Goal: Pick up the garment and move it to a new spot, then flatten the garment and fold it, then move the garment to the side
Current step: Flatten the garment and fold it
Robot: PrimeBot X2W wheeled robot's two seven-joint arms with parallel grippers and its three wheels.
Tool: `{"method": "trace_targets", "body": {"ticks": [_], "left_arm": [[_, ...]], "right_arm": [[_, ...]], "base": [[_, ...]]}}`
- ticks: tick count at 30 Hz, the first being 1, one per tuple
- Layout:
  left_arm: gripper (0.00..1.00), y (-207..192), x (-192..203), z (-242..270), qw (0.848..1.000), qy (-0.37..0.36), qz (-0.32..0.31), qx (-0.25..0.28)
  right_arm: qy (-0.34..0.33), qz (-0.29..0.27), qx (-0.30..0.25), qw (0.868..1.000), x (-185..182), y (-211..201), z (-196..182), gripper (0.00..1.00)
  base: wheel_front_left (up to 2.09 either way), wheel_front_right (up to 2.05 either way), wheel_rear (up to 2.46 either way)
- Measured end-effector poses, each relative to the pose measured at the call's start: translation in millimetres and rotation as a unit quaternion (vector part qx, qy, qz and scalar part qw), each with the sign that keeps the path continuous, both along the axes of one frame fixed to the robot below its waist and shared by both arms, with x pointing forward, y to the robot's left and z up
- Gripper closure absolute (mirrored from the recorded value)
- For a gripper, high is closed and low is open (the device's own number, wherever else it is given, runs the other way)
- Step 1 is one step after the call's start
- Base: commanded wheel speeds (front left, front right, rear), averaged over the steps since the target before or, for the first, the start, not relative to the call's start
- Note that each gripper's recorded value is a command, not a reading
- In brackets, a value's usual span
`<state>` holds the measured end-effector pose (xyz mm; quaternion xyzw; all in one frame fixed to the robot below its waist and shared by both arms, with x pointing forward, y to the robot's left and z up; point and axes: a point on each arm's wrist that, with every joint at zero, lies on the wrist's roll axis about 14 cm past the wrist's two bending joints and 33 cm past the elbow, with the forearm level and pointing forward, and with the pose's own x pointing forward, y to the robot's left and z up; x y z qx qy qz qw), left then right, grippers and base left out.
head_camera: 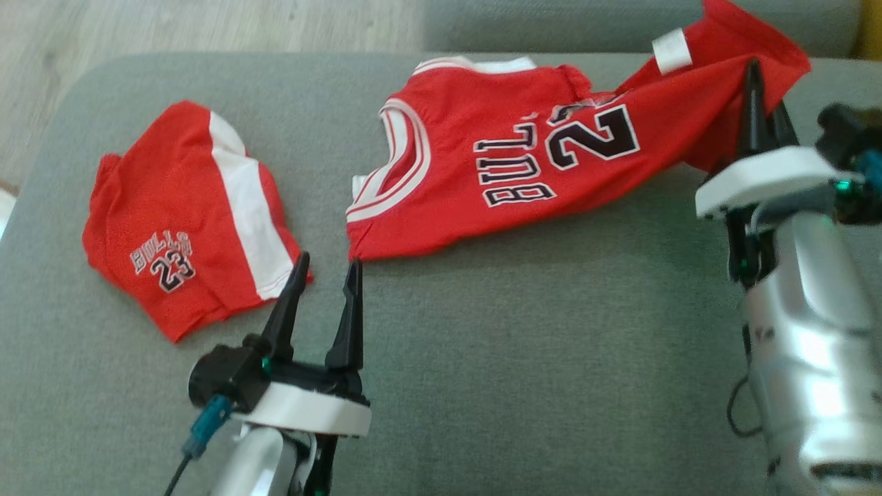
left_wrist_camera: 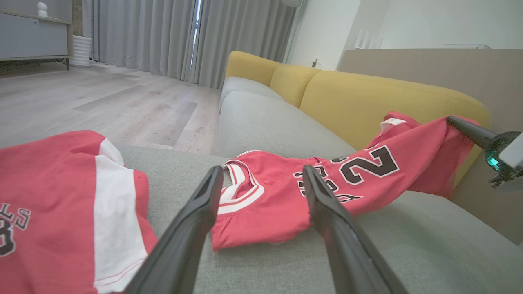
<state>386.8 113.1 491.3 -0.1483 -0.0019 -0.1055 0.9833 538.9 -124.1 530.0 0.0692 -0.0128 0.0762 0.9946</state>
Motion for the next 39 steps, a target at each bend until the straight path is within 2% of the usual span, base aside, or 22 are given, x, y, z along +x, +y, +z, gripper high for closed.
{"method": "trace_targets", "body": {"ticks": [6, 11, 16, 20, 21, 22, 24, 26, 30, 34, 39], "left_arm": [[0.00, -7, -10, 2, 1.000, -0.001, -0.008, -0.004], [0.00, 1, -12, 3, 1.000, -0.002, 0.005, -0.004], [0.00, 13, -14, -5, 1.000, 0.009, 0.022, -0.001], [0.00, 24, -14, -8, 0.999, 0.014, 0.037, 0.003], [0.00, 29, -15, -9, 0.999, 0.017, 0.045, 0.002], [0.00, 29, -15, -9, 0.999, 0.017, 0.045, 0.002], [0.00, 32, -16, -11, 0.999, 0.020, 0.051, 0.002], [0.00, 33, -17, -11, 0.998, 0.021, 0.052, 0.003], [0.00, 29, -15, -9, 0.999, 0.018, 0.046, 0.000], [0.00, 23, -12, -4, 0.999, 0.010, 0.037, -0.002], [0.00, 10, -11, 1, 1.000, 0.000, 0.019, -0.005]], "right_arm": [[-0.047, -0.011, -0.003, 0.999, -29, -17, 31, 1.00], [-0.054, -0.029, -0.020, 0.998, -25, -28, 53, 1.00], [0.011, -0.057, -0.061, 0.996, -5, -51, 27, 1.00], [0.072, -0.086, -0.097, 0.989, 21, -78, 4, 1.00], [0.101, -0.102, -0.099, 0.985, 29, -90, -8, 0.00], [0.101, -0.102, -0.099, 0.985, 29, -90, -8, 0.00], [0.151, -0.106, -0.128, 0.975, 28, -96, -31, 0.00], [0.182, -0.106, -0.131, 0.969, 24, -97, -50, 0.00], [0.196, -0.104, -0.130, 0.966, 15, -95, -60, 0.00], [0.177, -0.105, -0.108, 0.973, 6, -88, -55, 0.00], [0.107, -0.105, -0.076, 0.986, -4, -81, -27, 0.00]], "base": [[0.00, 0.00, 0.00], [0.00, 0.00, 0.00], [0.00, 0.00, 0.00], [0.00, 0.00, 0.00], [0.00, 0.00, 0.00], [0.00, 0.00, 0.00], [0.00, 0.00, 0.00], [0.00, 0.00, 0.00], [0.00, 0.00, 0.00], [0.00, 0.00, 0.00], [0.00, 0.00, 0.00]]}}
